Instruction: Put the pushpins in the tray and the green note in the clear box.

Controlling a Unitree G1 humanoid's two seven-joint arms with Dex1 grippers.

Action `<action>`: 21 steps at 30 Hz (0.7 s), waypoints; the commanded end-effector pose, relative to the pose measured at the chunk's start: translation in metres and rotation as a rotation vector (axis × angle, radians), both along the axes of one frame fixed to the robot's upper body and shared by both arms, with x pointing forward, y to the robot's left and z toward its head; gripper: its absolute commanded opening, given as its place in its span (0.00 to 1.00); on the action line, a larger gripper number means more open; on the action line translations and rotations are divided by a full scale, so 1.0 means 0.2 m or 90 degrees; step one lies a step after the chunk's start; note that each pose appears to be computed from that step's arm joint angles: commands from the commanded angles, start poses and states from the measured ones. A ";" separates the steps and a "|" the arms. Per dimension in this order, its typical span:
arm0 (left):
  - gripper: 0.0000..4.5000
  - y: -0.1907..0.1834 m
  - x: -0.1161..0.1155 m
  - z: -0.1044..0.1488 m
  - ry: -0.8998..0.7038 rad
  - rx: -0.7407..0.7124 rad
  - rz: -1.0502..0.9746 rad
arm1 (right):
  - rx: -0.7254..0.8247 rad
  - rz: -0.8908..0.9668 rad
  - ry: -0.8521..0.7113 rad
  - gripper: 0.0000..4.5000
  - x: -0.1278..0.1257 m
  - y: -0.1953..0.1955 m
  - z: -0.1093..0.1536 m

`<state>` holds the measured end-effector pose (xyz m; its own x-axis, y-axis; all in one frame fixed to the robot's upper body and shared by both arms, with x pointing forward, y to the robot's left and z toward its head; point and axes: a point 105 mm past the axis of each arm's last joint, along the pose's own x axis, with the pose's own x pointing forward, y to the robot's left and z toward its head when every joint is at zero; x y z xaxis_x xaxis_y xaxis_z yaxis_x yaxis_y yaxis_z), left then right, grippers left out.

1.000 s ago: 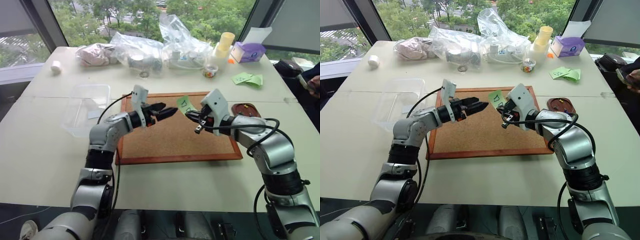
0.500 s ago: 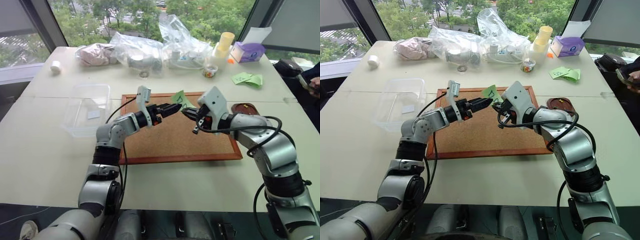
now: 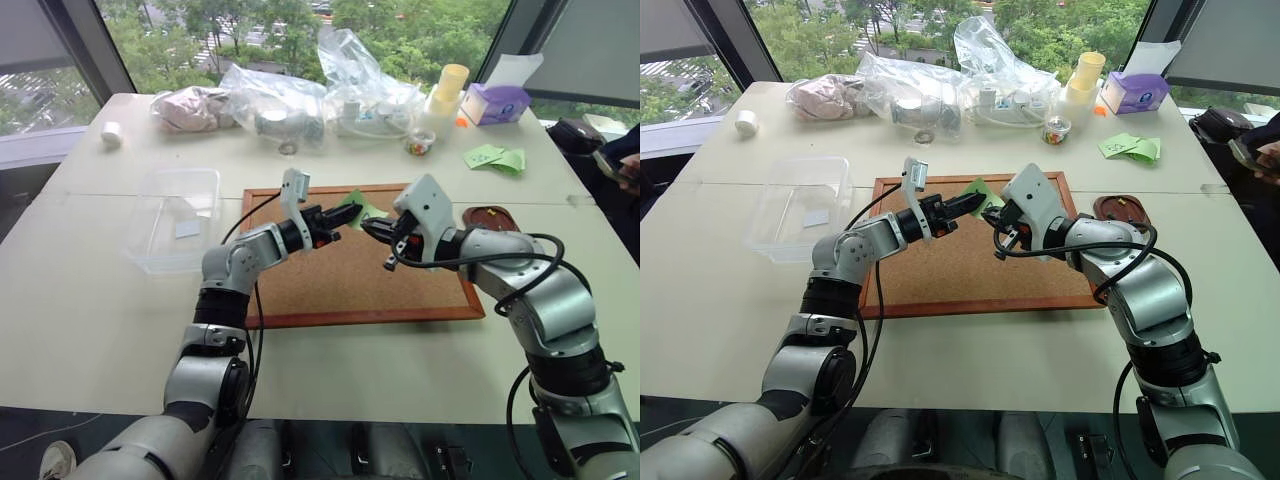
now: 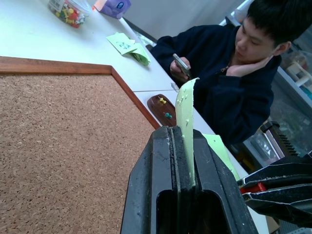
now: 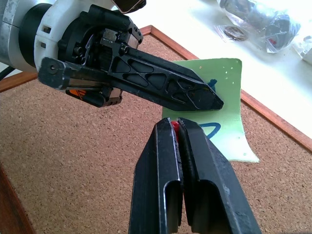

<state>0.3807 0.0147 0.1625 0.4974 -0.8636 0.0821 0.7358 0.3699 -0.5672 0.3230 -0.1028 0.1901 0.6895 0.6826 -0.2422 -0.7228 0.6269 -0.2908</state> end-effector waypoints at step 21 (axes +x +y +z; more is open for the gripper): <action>0.01 0.11 0.06 0.01 -0.123 0.118 0.062 | 0.115 -0.498 -0.016 0.00 0.32 -0.99 0.03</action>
<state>0.3933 0.0370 0.1464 0.5760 -0.8169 -0.0300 0.7554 0.5459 -0.3625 0.3858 -0.2817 0.1758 0.9701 0.0978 -0.2220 -0.1286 0.9833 -0.1289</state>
